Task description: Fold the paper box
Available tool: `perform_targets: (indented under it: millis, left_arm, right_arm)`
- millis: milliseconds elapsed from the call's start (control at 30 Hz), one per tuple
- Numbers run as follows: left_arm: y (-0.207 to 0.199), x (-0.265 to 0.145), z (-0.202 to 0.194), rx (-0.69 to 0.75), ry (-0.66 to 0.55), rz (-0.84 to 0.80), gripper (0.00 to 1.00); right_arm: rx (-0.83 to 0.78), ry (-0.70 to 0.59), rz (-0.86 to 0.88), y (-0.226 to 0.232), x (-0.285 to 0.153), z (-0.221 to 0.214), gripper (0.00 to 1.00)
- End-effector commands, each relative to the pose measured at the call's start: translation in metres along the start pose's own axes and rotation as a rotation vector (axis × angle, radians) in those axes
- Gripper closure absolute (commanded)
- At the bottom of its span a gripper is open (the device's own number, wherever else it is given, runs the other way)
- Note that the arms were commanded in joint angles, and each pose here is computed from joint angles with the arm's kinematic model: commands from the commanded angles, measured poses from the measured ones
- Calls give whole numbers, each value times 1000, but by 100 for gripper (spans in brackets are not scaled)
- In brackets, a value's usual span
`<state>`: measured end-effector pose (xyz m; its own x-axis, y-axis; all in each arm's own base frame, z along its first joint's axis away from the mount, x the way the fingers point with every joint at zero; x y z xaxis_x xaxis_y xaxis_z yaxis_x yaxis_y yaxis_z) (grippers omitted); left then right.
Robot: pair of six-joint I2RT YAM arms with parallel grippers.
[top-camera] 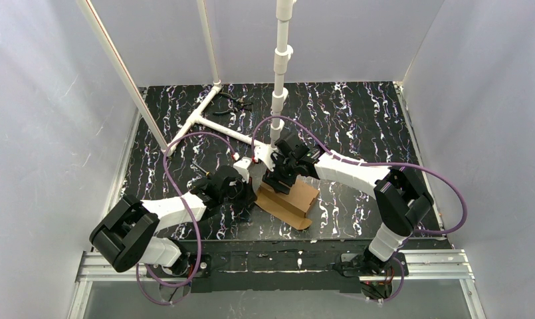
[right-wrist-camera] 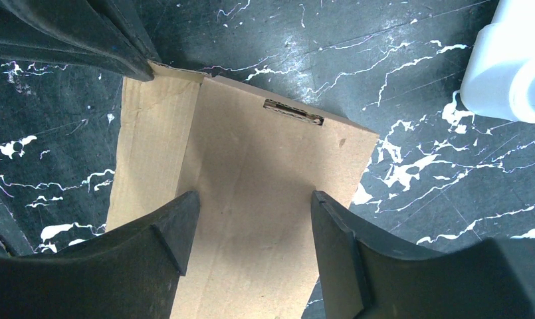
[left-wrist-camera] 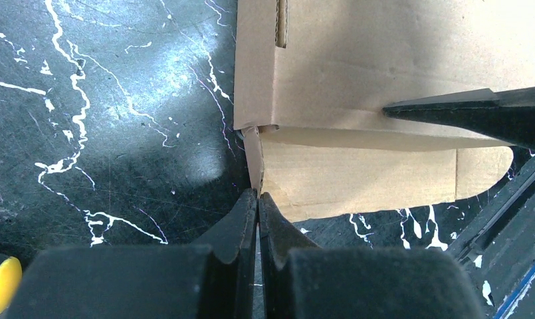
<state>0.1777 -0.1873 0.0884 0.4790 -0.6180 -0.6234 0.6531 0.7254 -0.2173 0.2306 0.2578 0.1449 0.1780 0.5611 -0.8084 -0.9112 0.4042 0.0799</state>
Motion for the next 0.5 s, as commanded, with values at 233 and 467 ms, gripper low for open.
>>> perform_targets:
  millis: [233, 467]
  left_arm:
    - [-9, -4, 9, 60, 14, -74, 100]
    - [-8, -1, 12, 83, 36, -71, 100]
  right_arm:
    - [43, 190, 37, 6, 19, -37, 29]
    - [43, 189, 38, 6, 19, -37, 29]
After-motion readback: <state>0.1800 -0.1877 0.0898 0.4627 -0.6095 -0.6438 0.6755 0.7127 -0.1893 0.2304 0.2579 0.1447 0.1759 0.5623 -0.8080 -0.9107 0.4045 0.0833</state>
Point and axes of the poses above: each gripper's point midway between its finger pads, its own x axis out along the fingers, its own y axis along the line the jaws close on, z = x × y, the point moved 9 cm from there along -x, back along the fingers, and after that the axes turned 12 degrees about x, right-handed, at the moved point
